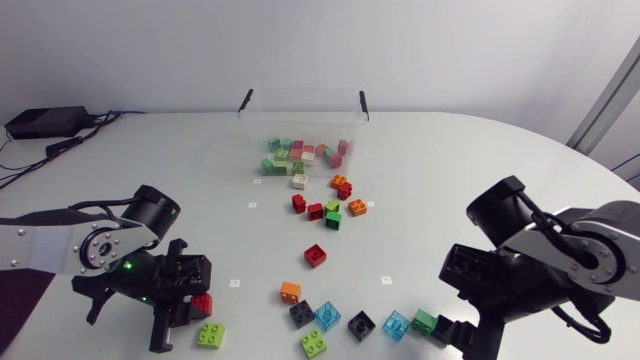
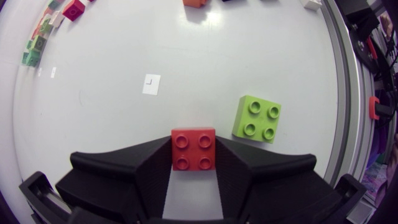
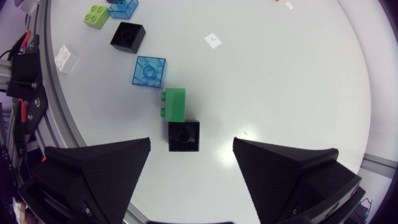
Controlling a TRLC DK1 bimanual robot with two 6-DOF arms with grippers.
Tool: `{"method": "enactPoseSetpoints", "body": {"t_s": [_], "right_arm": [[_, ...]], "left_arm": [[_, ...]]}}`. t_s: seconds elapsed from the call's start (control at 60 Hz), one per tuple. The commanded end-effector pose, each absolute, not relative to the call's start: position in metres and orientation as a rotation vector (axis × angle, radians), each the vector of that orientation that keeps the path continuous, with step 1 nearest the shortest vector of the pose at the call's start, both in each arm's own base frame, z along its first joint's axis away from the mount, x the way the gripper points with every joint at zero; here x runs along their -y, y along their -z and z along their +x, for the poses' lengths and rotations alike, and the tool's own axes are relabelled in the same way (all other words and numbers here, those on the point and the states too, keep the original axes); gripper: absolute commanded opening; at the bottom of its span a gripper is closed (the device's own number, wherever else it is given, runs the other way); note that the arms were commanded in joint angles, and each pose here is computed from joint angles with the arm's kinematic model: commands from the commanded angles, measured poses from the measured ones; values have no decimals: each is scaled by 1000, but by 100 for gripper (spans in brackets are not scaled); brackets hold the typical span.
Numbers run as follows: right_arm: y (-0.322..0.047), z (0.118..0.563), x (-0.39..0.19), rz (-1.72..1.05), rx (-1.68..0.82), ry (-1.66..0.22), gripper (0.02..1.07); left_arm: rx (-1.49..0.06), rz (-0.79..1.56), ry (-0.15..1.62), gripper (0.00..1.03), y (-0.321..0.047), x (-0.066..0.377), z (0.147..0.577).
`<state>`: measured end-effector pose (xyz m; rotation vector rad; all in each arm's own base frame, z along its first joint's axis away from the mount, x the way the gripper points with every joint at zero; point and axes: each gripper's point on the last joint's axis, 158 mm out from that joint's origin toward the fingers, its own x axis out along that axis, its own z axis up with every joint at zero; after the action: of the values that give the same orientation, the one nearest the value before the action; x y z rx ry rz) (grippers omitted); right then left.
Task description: Place the duplo bricks in the container
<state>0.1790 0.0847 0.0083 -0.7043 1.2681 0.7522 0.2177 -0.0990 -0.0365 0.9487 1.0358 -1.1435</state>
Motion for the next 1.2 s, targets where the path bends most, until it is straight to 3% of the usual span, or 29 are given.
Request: {"method": "enactPoseSetpoints", "body": {"t_s": [0.0, 0.367, 0.533, 0.65, 0.783, 1.183], "right_arm": [[3, 171, -82, -734, -1305, -771, 95], [29, 167, -81, -757, -1363, -791, 94], [42, 167, -82, -760, -1372, -795, 87], [45, 168, -82, -761, -1372, -796, 64], [43, 171, -83, -768, -1356, -796, 31], [-10, 218, -82, -748, -1223, -748, 30]], "left_arm": [[-1009, 944, 1097, 23, 24, 98, 233], [-831, 869, 946, 23, -45, 114, 298], [-757, 809, 913, 23, -74, 133, 324], [-704, 759, 875, 23, -93, 144, 348], [-632, 700, 831, 23, -115, 163, 379], [-489, 527, 725, 23, -169, 194, 482]]}}
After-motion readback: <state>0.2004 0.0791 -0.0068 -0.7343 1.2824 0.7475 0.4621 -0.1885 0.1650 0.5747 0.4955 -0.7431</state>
